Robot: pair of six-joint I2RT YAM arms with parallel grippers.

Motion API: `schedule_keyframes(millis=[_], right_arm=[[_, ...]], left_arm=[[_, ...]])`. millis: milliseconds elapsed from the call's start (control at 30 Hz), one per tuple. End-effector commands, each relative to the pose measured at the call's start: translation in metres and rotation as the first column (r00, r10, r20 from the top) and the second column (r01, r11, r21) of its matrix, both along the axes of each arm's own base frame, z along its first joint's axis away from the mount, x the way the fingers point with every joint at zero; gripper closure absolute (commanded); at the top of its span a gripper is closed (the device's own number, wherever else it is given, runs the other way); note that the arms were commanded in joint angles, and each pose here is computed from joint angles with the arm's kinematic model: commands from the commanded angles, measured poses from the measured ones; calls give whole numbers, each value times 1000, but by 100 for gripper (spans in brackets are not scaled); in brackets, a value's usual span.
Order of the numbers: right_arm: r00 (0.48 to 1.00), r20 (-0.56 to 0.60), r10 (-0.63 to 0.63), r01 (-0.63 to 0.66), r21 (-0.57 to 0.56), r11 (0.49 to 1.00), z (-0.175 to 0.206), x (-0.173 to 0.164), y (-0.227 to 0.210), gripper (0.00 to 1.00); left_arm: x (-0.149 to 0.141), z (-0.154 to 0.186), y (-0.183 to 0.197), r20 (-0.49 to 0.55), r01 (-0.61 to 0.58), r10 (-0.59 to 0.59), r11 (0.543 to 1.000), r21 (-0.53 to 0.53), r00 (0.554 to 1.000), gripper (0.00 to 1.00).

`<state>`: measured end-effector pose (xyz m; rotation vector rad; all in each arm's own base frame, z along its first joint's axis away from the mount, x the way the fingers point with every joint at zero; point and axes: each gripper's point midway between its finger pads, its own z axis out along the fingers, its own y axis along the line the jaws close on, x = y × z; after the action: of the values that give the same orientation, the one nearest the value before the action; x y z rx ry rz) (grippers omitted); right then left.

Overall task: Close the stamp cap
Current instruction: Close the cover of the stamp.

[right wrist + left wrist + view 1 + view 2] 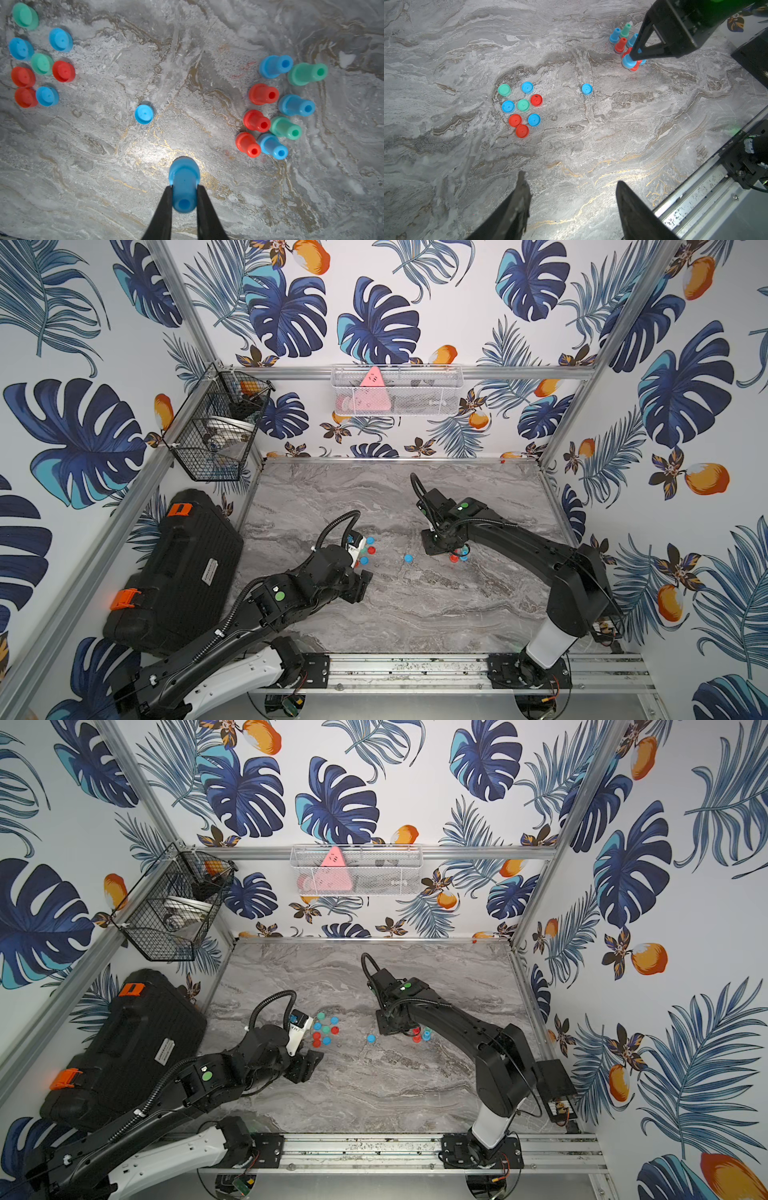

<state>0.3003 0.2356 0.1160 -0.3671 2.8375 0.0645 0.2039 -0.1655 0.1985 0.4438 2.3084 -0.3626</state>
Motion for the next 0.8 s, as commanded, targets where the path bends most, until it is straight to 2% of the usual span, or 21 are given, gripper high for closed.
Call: schedule_keyframes(millis=[0,433,767], right_arm=[[999,-42,19,-20,-5,1000,-10,-3,12,84],[996,-73,60,-61,-8,998,-39,6,51,85],[996,-63,63,-64,-14,998,-46,14,61,86]], left_arm=[[1,-1,1,2,-9,9,1000,3,1000,30],[1,1,3,10,-15,15,1000,-1,1000,30],[1,2,4,12,-16,16,1000,-4,1000,30]])
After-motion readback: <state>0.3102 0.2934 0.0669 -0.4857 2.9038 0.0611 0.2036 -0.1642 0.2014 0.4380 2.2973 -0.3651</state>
